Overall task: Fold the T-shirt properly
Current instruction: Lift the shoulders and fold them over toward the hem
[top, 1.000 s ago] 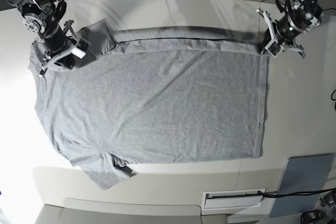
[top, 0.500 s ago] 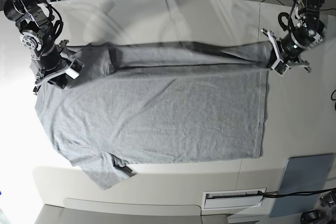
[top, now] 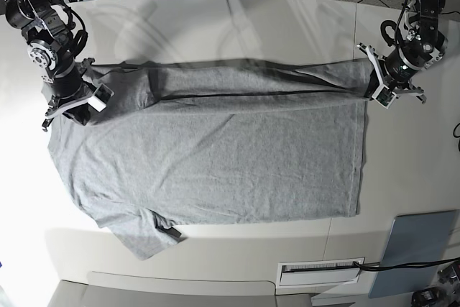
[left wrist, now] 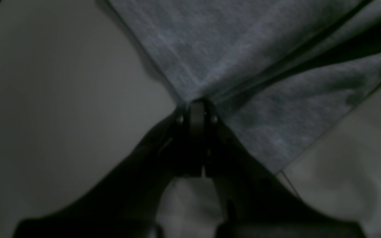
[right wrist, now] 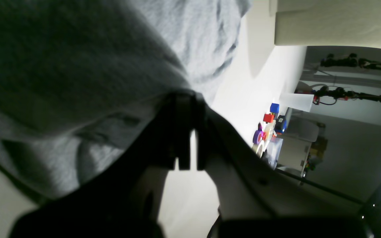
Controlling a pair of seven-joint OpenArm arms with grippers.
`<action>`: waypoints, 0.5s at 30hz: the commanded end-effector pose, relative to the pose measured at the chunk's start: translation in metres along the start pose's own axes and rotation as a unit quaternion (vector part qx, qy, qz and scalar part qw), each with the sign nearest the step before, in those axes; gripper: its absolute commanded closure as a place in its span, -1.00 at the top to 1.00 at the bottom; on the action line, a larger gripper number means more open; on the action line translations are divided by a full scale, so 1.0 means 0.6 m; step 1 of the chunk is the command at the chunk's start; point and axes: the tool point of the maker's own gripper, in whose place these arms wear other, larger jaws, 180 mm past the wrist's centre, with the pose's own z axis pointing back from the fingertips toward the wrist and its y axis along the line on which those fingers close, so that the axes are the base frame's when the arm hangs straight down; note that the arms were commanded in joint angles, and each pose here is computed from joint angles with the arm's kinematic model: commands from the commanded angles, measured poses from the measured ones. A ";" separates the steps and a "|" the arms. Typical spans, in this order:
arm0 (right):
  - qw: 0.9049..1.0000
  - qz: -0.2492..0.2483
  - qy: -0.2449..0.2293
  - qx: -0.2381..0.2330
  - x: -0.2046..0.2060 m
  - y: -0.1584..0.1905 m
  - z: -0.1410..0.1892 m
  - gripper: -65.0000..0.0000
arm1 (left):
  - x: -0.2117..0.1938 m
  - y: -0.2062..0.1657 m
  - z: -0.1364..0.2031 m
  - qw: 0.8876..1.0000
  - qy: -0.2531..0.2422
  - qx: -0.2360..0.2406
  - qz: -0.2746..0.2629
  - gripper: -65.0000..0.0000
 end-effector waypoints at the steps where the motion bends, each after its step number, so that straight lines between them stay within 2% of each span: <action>1: 1.000 0.007 -0.004 -0.029 0.002 -0.036 0.000 -1.00 | 0.020 0.016 0.005 1.000 -0.019 0.008 -0.006 -1.00; 5: 0.999 0.006 -0.006 -0.035 0.004 -0.044 -0.002 -1.00 | 0.030 -0.003 0.004 0.999 -0.031 -0.027 -0.011 -1.00; 15: 0.999 0.000 -0.006 -0.032 0.004 -0.043 -0.002 -1.00 | 0.055 0.021 -0.002 0.999 -0.045 -0.009 -0.012 -1.00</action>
